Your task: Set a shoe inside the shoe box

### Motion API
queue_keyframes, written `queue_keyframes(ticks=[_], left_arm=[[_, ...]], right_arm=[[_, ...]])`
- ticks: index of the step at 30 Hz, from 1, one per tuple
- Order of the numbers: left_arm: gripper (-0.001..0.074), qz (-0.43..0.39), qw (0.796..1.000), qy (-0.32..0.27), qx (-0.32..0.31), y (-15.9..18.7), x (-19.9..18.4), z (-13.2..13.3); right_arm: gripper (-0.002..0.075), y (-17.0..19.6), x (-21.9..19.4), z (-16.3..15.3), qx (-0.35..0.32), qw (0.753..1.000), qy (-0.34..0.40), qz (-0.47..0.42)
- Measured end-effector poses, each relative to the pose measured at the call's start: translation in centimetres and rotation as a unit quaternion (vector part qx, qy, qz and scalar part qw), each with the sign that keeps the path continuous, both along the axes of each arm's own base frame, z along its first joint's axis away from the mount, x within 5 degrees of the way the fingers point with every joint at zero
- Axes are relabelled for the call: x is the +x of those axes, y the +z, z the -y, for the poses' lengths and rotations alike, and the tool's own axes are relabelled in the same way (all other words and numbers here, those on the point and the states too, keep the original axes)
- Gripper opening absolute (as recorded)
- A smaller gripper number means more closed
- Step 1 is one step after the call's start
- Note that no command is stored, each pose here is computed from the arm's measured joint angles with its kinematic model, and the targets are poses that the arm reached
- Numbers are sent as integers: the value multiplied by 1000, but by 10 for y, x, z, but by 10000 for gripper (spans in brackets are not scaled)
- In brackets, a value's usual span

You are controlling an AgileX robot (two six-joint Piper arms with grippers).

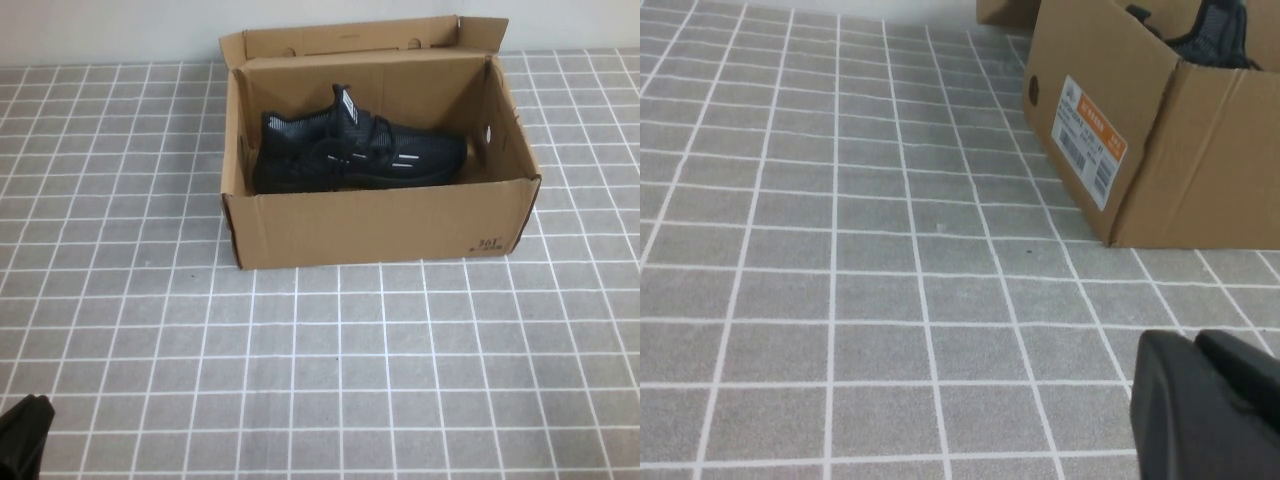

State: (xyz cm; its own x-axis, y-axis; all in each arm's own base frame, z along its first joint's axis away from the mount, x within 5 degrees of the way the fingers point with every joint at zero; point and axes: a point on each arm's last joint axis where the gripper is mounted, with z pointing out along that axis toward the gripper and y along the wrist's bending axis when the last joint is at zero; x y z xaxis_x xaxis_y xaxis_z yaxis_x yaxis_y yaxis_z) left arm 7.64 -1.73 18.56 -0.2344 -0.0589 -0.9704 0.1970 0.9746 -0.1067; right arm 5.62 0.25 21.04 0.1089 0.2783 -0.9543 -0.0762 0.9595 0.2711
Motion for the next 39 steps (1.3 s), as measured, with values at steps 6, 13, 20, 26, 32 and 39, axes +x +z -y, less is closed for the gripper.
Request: queue_keyframes(ticks=[6,13,20,26,32,39], left_arm=[[-1,-1,1000,0,0,0,0,0],[-1,-1,1000,0,0,0,0,0],[-1,-1,1000,0,0,0,0,0],[-1,-1,1000,0,-1,0,0,0],[-1,-1,1000,0,-1,0,0,0],[-1,-1,1000,0,-1,0,0,0]], right_arm=[[-16,-3,0,0,-1,1000,0,-16],[-16,-3,0,0,-15,1000,-1,-15],[-16,-9,1,-1,-67,997,-2,-45],[-16,-28,-1,-5,-87,985,27,-150],[-16,-35,-3,-6,-88,978,38,-184],[-16,-35,-3,-6,-89,978,38,-184]])
